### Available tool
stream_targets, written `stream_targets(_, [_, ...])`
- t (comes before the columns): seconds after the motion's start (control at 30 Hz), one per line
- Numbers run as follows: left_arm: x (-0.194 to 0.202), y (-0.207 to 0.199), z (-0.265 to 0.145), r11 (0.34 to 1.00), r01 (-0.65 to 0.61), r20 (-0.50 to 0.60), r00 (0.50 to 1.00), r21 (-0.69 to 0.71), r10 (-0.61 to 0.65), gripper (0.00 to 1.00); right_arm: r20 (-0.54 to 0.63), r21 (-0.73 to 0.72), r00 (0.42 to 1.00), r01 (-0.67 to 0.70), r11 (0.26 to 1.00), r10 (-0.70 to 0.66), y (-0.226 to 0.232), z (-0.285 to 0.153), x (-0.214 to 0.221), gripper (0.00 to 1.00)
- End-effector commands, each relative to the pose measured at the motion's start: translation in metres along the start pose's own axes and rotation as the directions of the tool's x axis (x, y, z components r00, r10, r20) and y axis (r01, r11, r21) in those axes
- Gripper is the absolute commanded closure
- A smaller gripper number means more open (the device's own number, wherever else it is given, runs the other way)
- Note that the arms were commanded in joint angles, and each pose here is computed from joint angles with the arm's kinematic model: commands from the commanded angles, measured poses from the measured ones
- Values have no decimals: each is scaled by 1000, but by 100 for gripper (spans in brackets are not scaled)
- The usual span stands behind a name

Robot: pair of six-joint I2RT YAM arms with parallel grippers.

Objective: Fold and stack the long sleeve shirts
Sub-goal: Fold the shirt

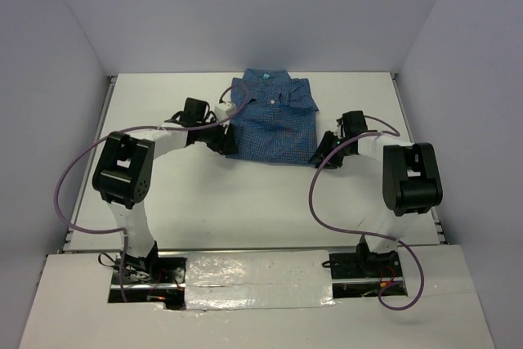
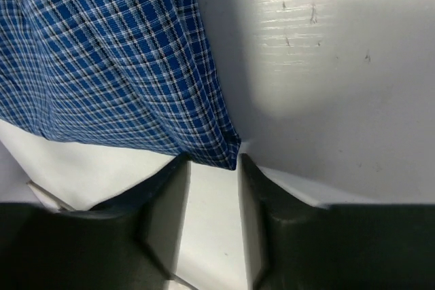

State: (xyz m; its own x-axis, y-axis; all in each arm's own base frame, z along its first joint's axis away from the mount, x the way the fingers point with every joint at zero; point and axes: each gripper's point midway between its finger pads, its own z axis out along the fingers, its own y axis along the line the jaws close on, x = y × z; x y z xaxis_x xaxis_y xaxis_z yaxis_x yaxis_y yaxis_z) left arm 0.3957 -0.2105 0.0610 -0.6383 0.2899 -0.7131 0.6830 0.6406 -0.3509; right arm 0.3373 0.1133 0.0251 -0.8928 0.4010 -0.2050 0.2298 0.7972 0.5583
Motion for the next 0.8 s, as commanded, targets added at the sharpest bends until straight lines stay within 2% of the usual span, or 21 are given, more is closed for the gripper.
stream_targets(0.0, [8,4,14,998,52,10,999,21,-52,43,44,-40,999,26,999,-24,12,-6,-6,61])
stream_targets(0.03, [6,5,16,999,42,24,999,26,-43,58,43,-41,999,24,999,-23,13,-6,-6,66])
stream_targets(0.07, [6,2,17,998,58,28,998,34,-59,68,43,-44,999,28,999,-26,15,-6,-8,76])
stream_targets(0.1, [4,1,17,996,84,32,996,42,-85,77,37,-42,999,27,999,-25,15,-6,-7,81])
stream_targets(0.13, [5,-3,15,995,89,21,996,54,-90,96,35,-42,999,27,999,-26,14,-7,-7,86])
stream_targets(0.17, [2,-4,13,995,85,16,996,56,-86,100,33,-36,999,31,999,-29,14,-9,-5,96])
stream_targets(0.2, [3,-4,8,996,74,2,997,54,-74,100,36,-31,999,35,999,-34,14,-11,-5,100])
stream_targets(0.3, [19,-6,-12,998,51,-82,996,43,-48,100,39,-9,998,40,999,-39,8,-19,4,100])
stream_targets(0.33, [36,-12,-20,996,78,-152,986,45,-71,100,49,-13,998,43,999,-43,10,-24,7,100])
stream_targets(0.4, [49,-14,-31,999,31,-207,978,32,-24,100,22,-1,999,26,1000,-26,1,-25,24,100])
stream_targets(0.57, [95,-28,-51,996,70,-366,930,48,-48,100,-22,38,999,38,999,-37,-12,-33,66,100])
stream_targets(0.67, [117,-34,-59,994,97,-420,905,43,-70,100,-51,51,998,33,998,-30,-19,-36,86,100])
stream_targets(0.77, [124,-43,-64,995,80,-429,902,52,-50,100,-77,60,997,25,998,-20,-22,-37,103,100])
